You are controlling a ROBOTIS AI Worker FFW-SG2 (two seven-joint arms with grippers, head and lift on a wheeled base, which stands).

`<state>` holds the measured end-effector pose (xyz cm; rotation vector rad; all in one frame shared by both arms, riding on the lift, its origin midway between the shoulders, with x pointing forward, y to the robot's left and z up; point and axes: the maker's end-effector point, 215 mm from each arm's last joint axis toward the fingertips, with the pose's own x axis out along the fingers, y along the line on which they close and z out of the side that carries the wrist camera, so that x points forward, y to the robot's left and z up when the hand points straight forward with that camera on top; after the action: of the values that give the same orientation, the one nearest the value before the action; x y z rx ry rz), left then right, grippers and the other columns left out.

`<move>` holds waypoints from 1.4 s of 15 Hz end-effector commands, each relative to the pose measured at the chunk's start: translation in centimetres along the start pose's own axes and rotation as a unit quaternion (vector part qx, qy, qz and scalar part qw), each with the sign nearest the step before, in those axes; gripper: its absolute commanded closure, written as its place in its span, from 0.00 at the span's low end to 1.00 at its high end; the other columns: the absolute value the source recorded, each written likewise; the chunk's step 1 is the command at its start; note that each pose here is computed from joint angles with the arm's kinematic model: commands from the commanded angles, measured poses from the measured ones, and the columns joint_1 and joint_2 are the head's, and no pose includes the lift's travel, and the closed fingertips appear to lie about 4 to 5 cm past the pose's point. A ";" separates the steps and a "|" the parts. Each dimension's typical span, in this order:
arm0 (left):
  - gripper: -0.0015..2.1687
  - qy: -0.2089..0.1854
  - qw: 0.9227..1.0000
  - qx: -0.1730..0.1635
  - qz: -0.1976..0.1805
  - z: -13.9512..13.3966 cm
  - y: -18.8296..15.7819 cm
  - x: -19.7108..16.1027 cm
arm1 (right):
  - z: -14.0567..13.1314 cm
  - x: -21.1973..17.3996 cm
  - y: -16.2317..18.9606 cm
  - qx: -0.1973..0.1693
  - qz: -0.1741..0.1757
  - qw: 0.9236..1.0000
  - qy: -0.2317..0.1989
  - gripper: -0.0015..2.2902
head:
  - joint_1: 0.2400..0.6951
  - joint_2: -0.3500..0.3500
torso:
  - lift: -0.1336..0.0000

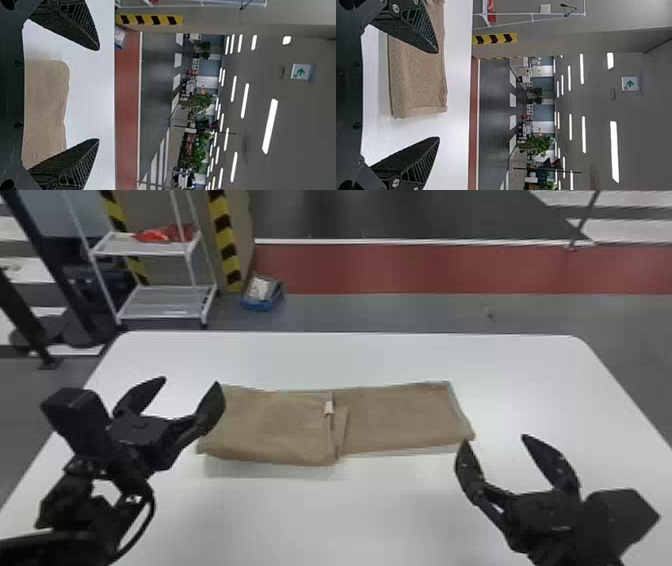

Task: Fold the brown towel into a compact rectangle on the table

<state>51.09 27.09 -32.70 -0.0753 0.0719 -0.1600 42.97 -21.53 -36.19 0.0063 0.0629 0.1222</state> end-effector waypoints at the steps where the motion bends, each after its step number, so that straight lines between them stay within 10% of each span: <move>1: 0.03 -0.030 0.999 0.012 0.023 -1.2 1.6 -2.5 | 0.3 0.5 0.8 0.000 0.008 1.000 -0.004 0.05 | 1.00 0.57 | 0.08; 14: 0.04 -0.008 0.998 0.016 0.059 -6.0 3.0 -7.0 | 1.4 2.7 4.0 0.003 0.037 0.999 -0.016 0.05 | 1.00 0.73 | 0.08; 19: 0.04 -0.007 0.998 0.016 0.058 -6.1 3.1 -7.3 | -0.3 7.2 9.2 0.004 0.085 0.996 0.040 0.05 | 1.00 0.76 | 0.08; 21: 0.04 -0.007 0.998 0.016 0.055 -6.0 2.9 -7.3 | -0.5 9.2 11.1 -0.046 0.106 0.992 0.053 0.05 | 1.00 0.81 | 0.08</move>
<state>43.96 30.81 -38.43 -0.0380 0.0594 -0.0486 49.50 -10.58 -36.86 -0.0208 0.1472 0.3145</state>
